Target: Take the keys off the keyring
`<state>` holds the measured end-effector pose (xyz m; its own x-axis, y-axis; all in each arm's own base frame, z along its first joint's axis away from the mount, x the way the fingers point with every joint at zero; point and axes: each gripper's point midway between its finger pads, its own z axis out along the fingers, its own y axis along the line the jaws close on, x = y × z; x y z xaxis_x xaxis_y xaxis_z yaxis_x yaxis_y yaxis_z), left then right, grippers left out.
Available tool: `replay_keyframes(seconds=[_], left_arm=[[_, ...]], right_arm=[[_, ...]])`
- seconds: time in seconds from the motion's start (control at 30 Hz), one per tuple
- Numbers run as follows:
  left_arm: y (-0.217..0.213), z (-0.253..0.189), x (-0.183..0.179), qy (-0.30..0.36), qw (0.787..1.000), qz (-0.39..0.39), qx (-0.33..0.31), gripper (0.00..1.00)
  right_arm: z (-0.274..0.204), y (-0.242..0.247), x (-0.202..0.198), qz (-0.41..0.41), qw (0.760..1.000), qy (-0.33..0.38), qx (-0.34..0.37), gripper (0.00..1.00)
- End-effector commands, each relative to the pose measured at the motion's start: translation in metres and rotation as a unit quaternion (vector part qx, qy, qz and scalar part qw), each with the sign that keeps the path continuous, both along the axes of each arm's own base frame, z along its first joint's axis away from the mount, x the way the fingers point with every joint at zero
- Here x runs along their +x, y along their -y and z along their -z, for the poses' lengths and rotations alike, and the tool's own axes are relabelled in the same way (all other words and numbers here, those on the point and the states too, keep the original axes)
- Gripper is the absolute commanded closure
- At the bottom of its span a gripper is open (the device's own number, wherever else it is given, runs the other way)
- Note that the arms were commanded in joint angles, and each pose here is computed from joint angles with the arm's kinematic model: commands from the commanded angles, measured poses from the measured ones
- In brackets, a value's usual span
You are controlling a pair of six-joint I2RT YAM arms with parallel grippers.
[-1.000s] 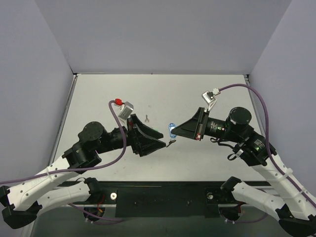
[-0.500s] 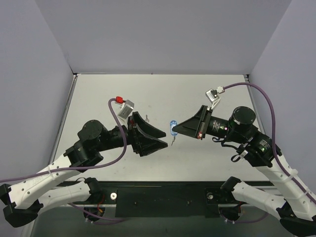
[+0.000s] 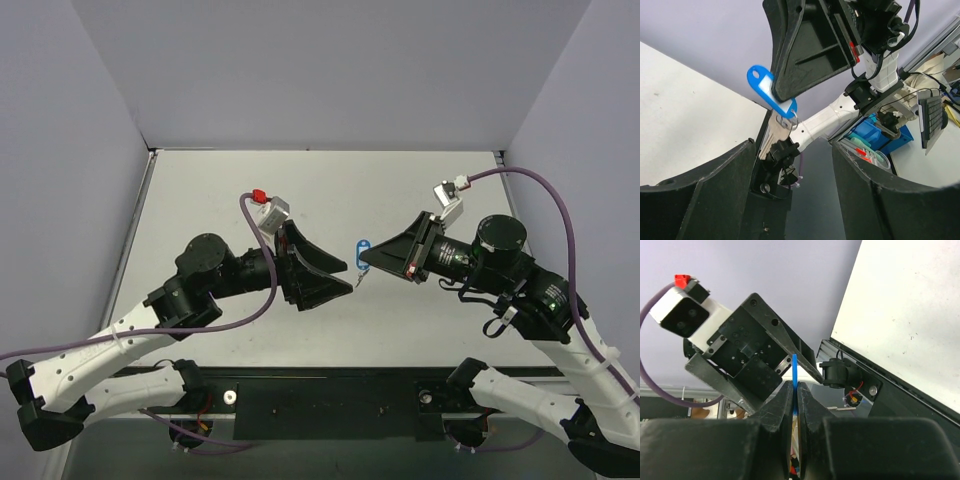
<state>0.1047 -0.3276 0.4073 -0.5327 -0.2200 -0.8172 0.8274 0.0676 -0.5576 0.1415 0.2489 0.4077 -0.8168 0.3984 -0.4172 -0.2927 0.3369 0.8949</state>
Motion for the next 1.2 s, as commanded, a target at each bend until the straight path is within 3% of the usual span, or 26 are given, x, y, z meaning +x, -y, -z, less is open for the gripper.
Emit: replay_keyframes(seconds=[0.0,0.53,1.17], left_arm=[[-0.002,-0.042,-0.003,0.052,0.998,0.001,-0.048,0.27],[0.016,-0.019,0.003,0.066,0.998,0.007,-0.009,0.27],[0.023,-0.007,0.012,0.066,0.998,-0.003,0.014,0.42]], right_arm=[[-0.007,0.003,0.003,0.02,1.0,-0.009,0.002,1.0],[-0.004,0.007,0.004,0.038,0.999,-0.022,-0.007,1.0],[-0.001,0.005,0.004,0.037,0.999,-0.027,-0.012,1.0]])
